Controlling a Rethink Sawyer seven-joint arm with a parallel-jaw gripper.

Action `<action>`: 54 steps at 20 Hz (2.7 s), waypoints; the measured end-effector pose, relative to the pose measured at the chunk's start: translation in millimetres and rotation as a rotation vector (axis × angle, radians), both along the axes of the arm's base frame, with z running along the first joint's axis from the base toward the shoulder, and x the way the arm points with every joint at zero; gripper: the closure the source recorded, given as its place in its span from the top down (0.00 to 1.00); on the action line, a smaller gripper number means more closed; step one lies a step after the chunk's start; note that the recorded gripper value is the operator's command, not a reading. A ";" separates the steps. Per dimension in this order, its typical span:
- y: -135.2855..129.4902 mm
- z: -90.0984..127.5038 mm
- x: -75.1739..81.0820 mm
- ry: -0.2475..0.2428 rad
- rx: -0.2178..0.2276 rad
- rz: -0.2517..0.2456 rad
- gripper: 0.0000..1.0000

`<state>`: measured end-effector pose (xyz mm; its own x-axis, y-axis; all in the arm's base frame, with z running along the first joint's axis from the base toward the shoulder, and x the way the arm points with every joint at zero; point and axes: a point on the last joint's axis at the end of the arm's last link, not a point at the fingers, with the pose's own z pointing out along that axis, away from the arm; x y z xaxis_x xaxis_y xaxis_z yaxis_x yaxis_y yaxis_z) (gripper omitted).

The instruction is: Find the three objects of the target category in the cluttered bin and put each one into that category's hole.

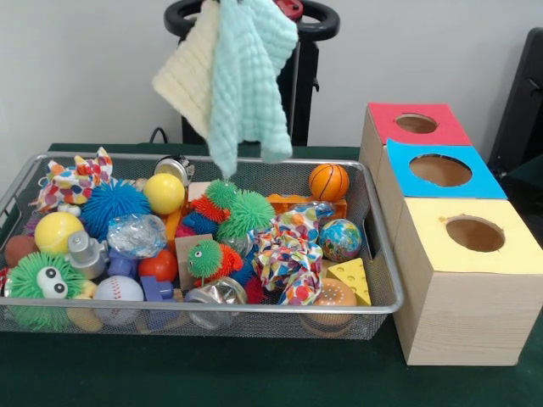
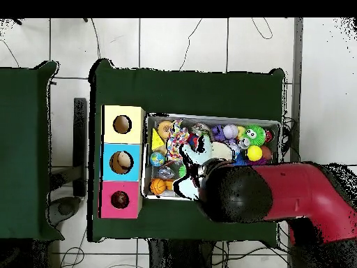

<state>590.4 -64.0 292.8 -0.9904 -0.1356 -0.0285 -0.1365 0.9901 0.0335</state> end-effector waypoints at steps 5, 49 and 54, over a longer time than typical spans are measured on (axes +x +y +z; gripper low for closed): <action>26.9 -14.9 9.8 -0.065 0.025 0.048 0.00; 66.7 -174.9 0.1 -0.329 0.054 0.176 0.00; 75.8 -185.9 -4.6 -0.333 0.060 0.181 0.00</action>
<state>585.8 11.8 106.9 -0.8860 -0.2955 -0.3574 -0.3218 0.9467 0.0149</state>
